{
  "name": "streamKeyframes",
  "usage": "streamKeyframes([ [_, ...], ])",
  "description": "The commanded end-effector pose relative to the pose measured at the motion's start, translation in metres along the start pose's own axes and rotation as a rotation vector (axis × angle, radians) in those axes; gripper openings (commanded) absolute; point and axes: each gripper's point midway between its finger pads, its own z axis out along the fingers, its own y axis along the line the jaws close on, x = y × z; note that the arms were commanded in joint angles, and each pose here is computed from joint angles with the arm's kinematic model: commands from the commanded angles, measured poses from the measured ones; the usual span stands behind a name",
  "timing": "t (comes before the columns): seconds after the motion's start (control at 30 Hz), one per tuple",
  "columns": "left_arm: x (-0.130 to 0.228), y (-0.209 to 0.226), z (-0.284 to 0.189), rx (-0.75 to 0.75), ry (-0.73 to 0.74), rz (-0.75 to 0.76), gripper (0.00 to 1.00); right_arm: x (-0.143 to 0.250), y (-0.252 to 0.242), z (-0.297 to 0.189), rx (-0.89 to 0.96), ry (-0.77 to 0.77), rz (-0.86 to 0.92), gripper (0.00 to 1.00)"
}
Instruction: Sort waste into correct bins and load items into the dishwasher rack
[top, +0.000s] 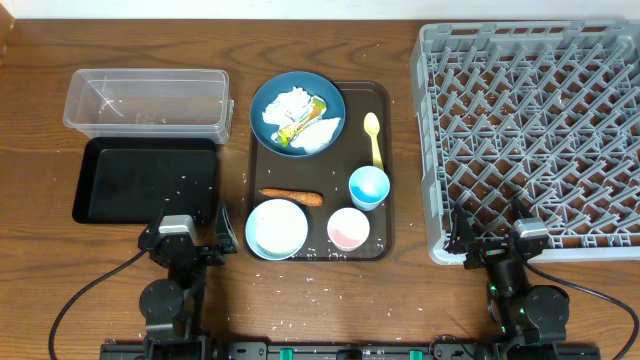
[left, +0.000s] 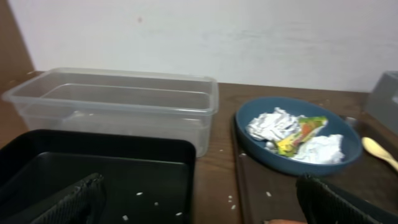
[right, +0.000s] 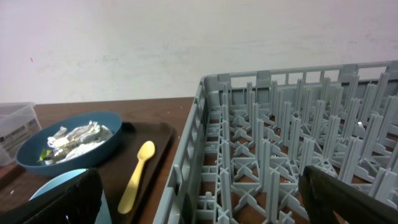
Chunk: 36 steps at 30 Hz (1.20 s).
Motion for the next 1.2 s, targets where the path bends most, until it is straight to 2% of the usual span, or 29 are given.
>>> streamKeyframes([
  [0.0,-0.012,-0.012,-0.003,0.068,-0.021,0.011,0.99,-0.013,0.008,-0.003,-0.032,-0.017,0.001,0.99],
  [0.17,-0.057,-0.017,-0.007,0.077,-0.042,0.027,0.99,-0.045,0.016,-0.006,-0.041,0.014,-0.022,0.99],
  [0.33,-0.090,-0.031,0.008,0.146,0.079,0.053,0.99,-0.071,0.020,0.001,-0.034,0.121,-0.036,0.99],
  [0.6,-0.126,-0.066,0.090,0.249,0.328,0.041,0.99,-0.074,0.018,0.028,0.002,0.367,-0.018,0.99],
  [0.87,-0.100,-0.125,0.180,0.346,0.780,0.081,0.99,-0.049,0.020,0.046,-0.013,0.527,0.019,0.99],
  [0.97,-0.089,-0.151,0.212,0.393,0.821,0.127,0.99,-0.039,0.025,0.047,-0.042,0.566,0.036,0.99],
  [1.07,-0.064,-0.171,0.234,0.424,0.846,0.141,0.99,-0.032,0.029,0.044,-0.066,0.600,0.049,0.99],
  [1.17,-0.032,-0.186,0.245,0.486,0.862,0.238,0.99,-0.028,0.028,0.042,-0.063,0.621,0.052,0.99],
])
